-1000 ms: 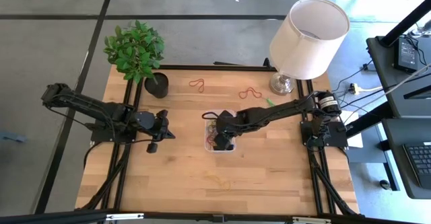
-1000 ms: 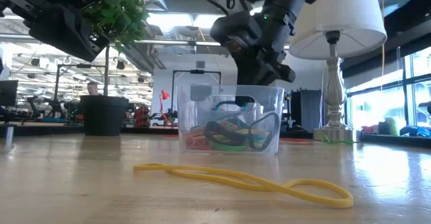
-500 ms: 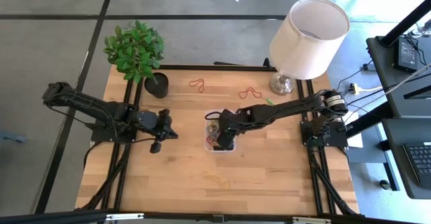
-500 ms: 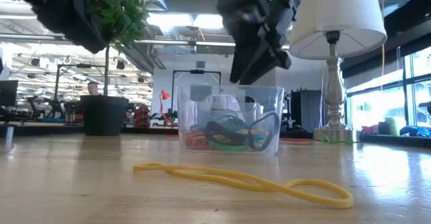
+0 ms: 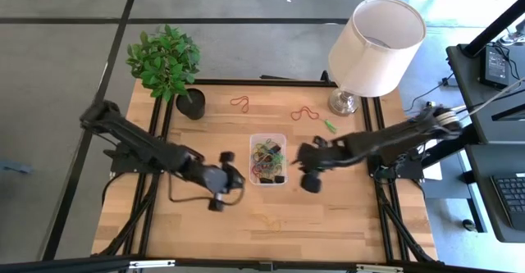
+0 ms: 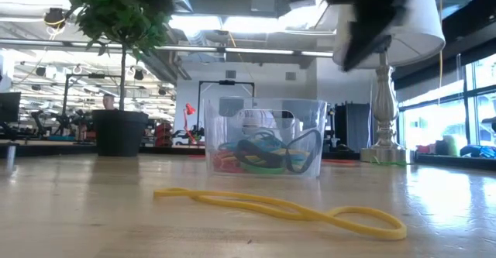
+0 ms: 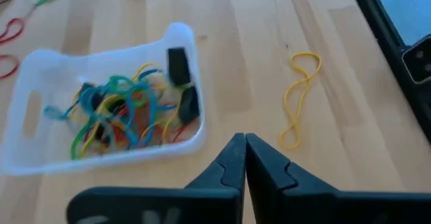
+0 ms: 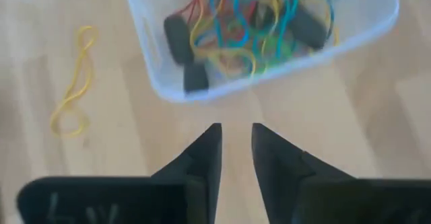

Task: Pick and place rubber bands into bin
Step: Put the yellow rubber band into the transparent container

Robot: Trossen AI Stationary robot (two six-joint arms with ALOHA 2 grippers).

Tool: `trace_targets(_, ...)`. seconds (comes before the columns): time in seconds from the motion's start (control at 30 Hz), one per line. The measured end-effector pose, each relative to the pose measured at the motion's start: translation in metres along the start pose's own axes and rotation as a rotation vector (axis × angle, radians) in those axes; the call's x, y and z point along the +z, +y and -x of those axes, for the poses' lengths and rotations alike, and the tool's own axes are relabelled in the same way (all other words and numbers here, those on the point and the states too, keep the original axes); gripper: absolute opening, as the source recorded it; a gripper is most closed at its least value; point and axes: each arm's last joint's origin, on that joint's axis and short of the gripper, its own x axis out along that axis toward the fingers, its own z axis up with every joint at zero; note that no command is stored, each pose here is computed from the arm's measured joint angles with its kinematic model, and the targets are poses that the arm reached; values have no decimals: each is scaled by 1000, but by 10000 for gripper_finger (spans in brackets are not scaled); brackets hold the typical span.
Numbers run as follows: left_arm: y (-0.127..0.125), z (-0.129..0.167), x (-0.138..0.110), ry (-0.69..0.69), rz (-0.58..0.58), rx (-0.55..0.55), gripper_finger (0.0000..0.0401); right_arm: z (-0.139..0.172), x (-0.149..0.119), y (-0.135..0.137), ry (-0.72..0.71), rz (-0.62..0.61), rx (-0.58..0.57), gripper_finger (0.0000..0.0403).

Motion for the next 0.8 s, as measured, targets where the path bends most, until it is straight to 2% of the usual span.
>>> trace_targets(0.17, -19, -34, 26, 53, -40, -73, 29, 18, -56, -13, -62, -87, 105, 67)
trace_targets(0.23, -26, -49, 33, 76, -60, -119, 46, 21, -74, -19, -70, -121, 140, 62)
trace_targets(0.37, -36, -79, 41, 125, -78, -139, 90, 19, -103, -29, -86, -180, 199, 56)
trace_targets(0.6, -52, -135, 36, 221, -89, -159, 164, 14, -126, -34, -92, -195, 256, 54)
trace_targets(0.8, -58, -156, 22, 296, -47, -191, 194, 13, -128, -33, -93, -160, 260, 54)
